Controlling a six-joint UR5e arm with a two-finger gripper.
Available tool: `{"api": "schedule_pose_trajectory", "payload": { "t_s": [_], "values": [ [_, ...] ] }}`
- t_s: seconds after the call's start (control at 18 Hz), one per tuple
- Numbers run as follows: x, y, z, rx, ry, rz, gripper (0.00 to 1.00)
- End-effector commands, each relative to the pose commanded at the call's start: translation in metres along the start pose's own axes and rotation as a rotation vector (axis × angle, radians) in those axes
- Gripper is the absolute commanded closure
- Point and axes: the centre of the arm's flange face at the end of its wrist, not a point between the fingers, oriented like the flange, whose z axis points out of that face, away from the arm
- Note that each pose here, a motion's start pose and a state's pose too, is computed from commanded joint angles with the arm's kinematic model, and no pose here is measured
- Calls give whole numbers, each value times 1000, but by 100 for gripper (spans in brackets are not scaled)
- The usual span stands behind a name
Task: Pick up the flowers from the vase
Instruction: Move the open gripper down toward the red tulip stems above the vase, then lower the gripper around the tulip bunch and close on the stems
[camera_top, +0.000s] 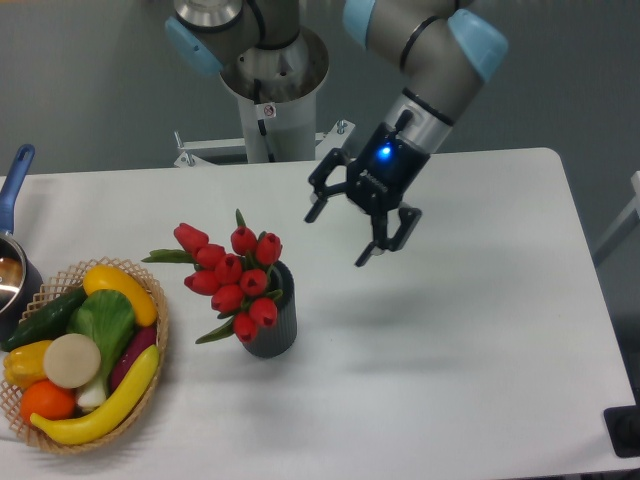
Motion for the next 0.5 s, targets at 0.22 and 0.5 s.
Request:
{"api": "schedule_pose_trajectory", "payload": {
  "t_s": [0.22, 0.5],
  "values": [
    [11, -2, 20, 7, 11, 42, 0],
    [16, -7, 39, 7, 29, 73, 0]
  ]
}}
